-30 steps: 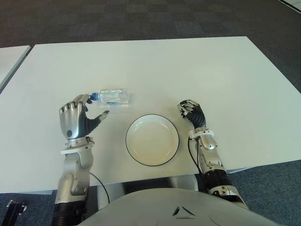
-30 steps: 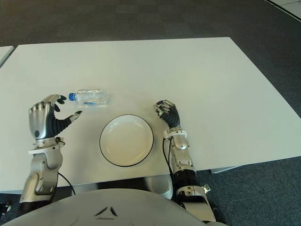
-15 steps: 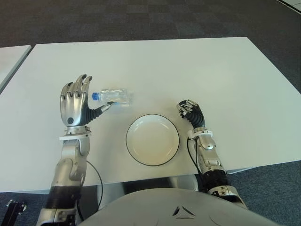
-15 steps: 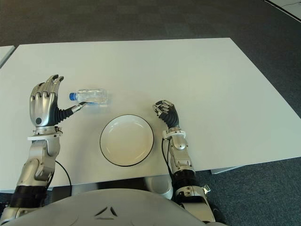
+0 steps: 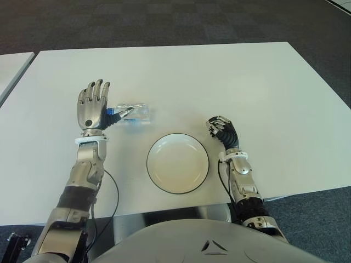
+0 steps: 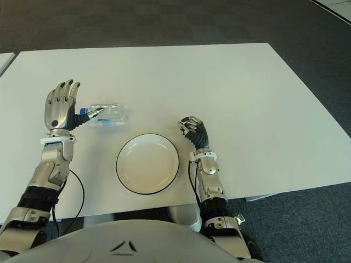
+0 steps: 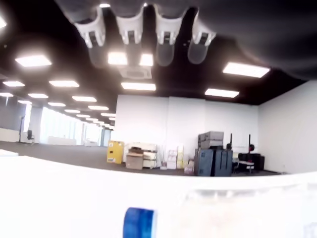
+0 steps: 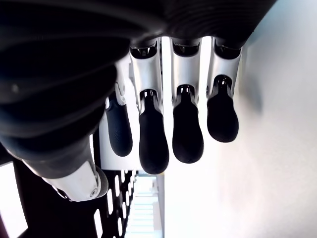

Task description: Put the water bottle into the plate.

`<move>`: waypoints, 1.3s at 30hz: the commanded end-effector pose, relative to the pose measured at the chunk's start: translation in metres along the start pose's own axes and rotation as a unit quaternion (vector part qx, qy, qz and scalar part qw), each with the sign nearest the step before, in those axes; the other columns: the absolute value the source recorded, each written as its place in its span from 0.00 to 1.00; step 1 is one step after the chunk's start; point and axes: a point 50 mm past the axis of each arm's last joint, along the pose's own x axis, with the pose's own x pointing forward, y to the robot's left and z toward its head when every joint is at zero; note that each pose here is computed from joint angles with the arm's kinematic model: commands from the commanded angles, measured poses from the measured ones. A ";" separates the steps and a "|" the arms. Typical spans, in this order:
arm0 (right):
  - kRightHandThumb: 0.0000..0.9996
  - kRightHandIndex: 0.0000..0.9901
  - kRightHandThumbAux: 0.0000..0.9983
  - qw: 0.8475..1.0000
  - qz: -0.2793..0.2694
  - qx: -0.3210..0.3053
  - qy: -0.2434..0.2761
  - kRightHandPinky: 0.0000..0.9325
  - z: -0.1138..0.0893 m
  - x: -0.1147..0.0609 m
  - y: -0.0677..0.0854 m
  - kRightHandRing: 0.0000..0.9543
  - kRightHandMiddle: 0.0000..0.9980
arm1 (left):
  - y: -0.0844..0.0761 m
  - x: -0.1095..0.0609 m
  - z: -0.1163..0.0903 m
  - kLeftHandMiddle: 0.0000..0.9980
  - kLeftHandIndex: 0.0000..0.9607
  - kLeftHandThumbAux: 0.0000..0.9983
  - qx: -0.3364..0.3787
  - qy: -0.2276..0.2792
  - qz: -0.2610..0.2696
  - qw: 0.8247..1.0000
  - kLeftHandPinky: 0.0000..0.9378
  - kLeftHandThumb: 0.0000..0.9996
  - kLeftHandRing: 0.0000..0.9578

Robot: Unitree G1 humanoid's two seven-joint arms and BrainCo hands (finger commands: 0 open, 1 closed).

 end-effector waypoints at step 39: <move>0.71 0.44 0.73 0.999 -0.025 0.006 0.032 0.74 -0.011 -0.012 -0.005 0.71 0.66 | -0.085 0.001 0.016 0.00 0.00 0.15 0.075 -0.097 -0.245 0.962 0.00 0.54 0.00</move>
